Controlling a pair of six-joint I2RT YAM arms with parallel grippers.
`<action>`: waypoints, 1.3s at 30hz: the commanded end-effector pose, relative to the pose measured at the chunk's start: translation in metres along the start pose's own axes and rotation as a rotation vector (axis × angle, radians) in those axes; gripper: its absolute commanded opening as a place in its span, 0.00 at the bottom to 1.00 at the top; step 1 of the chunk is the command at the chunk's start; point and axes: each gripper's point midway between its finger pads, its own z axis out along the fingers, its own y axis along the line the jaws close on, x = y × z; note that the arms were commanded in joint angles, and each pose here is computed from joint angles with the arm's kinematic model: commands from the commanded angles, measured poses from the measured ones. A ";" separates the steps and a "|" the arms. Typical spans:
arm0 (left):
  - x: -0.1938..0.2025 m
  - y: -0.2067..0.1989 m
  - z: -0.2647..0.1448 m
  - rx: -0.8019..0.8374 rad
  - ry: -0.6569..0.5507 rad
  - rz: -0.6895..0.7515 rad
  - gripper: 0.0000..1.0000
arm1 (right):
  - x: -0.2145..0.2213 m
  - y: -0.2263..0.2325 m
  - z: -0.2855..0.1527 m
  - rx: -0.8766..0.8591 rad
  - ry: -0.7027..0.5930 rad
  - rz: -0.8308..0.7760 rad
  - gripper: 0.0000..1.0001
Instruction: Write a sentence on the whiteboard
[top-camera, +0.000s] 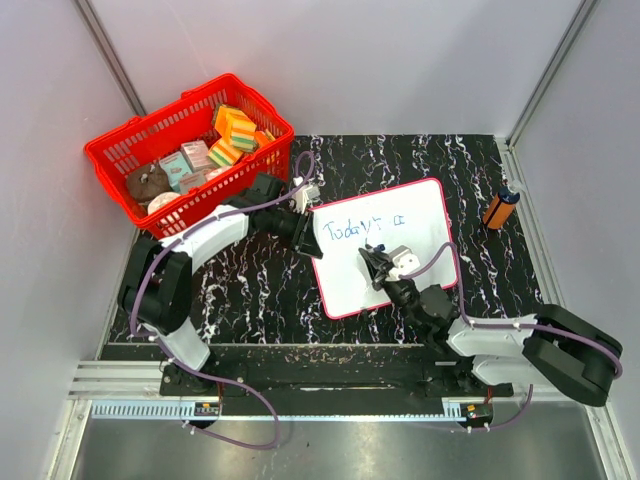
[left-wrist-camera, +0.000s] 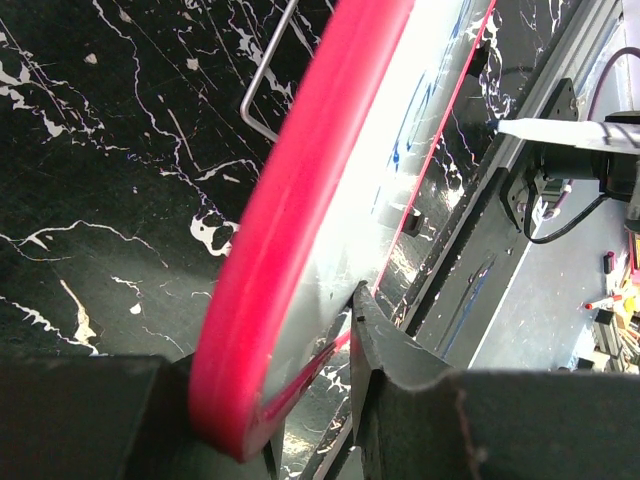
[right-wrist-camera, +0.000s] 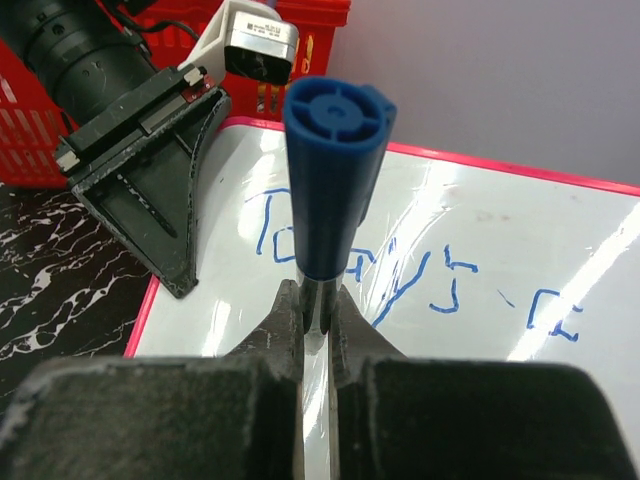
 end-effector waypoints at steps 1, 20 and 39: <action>0.077 0.104 -0.004 -0.436 0.314 0.174 0.00 | -0.035 -0.006 0.009 0.051 -0.147 0.046 0.00; 0.062 0.078 -0.004 -0.334 0.252 0.198 0.07 | -0.042 -0.007 0.009 0.056 -0.169 0.060 0.00; 0.056 0.070 0.002 -0.280 0.218 0.193 0.35 | -0.043 -0.004 0.015 0.051 -0.175 0.042 0.00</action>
